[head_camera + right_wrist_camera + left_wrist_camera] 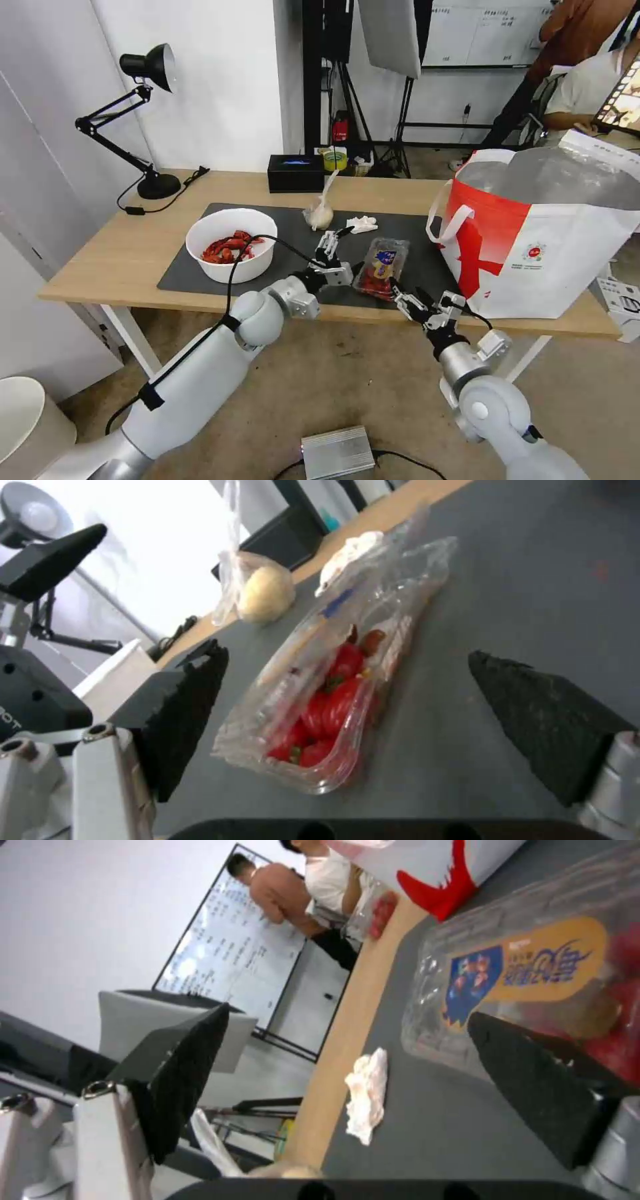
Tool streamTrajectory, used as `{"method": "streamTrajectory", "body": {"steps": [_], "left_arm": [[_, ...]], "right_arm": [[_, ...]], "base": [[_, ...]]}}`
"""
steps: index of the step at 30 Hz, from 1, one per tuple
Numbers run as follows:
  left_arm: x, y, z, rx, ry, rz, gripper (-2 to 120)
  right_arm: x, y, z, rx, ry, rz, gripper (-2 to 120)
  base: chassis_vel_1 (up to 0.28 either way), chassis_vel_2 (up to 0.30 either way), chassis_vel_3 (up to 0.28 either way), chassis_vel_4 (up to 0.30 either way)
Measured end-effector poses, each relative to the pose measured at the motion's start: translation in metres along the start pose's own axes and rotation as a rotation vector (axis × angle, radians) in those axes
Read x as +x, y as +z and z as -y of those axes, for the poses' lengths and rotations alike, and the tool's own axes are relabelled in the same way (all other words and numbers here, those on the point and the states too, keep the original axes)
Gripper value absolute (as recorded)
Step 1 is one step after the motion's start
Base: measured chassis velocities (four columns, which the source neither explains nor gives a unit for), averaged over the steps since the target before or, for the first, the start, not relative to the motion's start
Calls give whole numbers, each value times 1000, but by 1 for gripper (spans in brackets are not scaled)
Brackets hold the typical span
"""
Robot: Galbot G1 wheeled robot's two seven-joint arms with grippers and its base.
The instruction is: Pick up the trash from the table and place it into the takeout bag.
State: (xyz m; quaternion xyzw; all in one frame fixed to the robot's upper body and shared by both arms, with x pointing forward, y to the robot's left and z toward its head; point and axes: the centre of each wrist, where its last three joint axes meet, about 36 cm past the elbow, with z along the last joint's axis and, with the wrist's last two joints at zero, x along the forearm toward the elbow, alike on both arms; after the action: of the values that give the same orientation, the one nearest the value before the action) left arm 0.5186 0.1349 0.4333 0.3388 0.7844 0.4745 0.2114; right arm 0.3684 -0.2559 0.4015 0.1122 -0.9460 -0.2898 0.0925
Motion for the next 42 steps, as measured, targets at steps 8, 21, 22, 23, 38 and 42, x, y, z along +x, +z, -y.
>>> {"method": "streamTrajectory", "body": {"steps": [8,21,22,23,38,42], "left_arm": [[-6,-1,2,-17,27,37,95],[-12,-6,3,-42,81,87,96],[-12,-5,3,-48,89,90,96],[-12,-5,3,-48,89,90,96],[-11,0,-2,-99,153,117,95],[-11,1,-3,-108,182,132,93]], "right_arm": [[-5,-7,-2,-68,16,-27,91],[-21,-12,-13,-140,20,-68,91],[-22,-12,-13,-145,25,-72,90],[-22,-12,-13,-145,25,-72,90],[-31,-14,-17,-210,53,-77,88],[-34,-16,-18,-223,71,-78,88]], "base": [[0,0,0,0],[0,0,0,0],[0,0,0,0],[0,0,0,0],[0,0,0,0],[0,0,0,0]]}}
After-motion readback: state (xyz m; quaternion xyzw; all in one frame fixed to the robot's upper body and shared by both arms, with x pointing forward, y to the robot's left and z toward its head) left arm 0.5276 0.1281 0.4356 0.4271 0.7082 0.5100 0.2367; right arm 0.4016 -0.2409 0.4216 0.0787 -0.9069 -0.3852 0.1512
